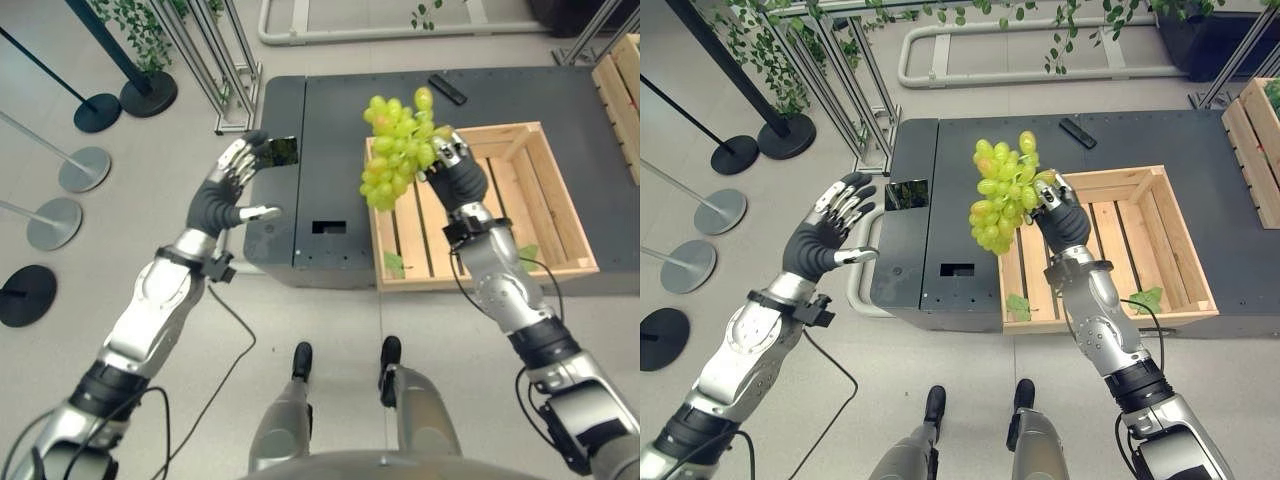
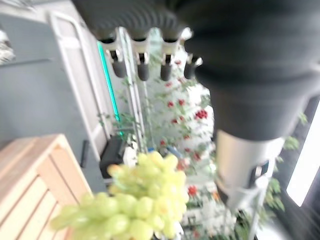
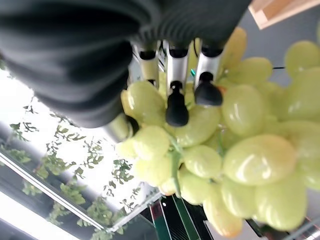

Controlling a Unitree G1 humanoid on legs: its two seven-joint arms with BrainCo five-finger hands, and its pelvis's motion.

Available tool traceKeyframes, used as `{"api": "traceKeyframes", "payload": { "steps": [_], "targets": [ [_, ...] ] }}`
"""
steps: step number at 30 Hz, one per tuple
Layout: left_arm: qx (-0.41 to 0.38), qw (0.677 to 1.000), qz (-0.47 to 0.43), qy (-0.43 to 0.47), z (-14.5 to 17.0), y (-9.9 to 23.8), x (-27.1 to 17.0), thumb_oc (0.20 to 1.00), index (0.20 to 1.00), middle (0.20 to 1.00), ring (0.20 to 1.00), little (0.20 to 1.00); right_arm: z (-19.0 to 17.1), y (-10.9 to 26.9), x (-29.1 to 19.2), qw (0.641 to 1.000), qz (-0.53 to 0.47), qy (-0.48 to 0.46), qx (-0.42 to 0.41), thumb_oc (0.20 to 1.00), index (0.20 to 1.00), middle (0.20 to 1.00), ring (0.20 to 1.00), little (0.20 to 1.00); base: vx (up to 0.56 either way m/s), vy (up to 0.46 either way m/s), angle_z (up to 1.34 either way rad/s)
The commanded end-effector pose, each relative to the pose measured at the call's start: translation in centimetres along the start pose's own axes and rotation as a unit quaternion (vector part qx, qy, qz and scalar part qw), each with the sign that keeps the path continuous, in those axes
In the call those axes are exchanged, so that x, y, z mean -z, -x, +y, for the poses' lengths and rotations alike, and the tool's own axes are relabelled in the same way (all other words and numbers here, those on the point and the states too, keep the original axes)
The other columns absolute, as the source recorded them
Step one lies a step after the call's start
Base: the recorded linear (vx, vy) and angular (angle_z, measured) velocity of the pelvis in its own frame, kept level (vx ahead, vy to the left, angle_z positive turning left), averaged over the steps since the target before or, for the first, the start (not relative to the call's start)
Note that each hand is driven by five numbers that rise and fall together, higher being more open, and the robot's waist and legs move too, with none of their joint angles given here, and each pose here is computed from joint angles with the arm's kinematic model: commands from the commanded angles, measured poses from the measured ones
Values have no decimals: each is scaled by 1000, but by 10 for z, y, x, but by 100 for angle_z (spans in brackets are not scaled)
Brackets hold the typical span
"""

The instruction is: Pick up the fruits from the basket on one side to the basket on the other side

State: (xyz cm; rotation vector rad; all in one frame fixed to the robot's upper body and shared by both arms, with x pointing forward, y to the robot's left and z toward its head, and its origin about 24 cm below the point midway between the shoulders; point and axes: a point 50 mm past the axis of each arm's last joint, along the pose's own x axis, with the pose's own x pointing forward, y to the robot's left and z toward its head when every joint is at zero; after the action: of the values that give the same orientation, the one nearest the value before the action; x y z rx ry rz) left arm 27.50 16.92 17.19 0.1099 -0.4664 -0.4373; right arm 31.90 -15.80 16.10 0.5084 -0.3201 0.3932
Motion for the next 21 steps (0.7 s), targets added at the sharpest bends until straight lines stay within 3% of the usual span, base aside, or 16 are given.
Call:
{"api": "traceKeyframes", "payload": {
  "steps": [1, 10, 21],
  "targets": [
    [63, 998, -3, 25, -16, -10, -6, 1000, 1000, 1000, 1000, 1000, 38, -10, -9, 995, -41, -12, -88, 200, 200, 200, 200, 200, 0, 0, 0],
    [120, 993, 15, 14, -35, -28, 2, 1000, 1000, 1000, 1000, 1000, 53, -12, 4, 992, -25, -43, -114, 200, 200, 200, 200, 200, 28, -7, -4],
    [125, 991, 40, 24, -41, -20, 12, 1000, 1000, 1000, 1000, 1000, 78, -22, 2, 985, -49, -61, -153, 200, 200, 200, 200, 200, 32, -2, -4]
  ]
}}
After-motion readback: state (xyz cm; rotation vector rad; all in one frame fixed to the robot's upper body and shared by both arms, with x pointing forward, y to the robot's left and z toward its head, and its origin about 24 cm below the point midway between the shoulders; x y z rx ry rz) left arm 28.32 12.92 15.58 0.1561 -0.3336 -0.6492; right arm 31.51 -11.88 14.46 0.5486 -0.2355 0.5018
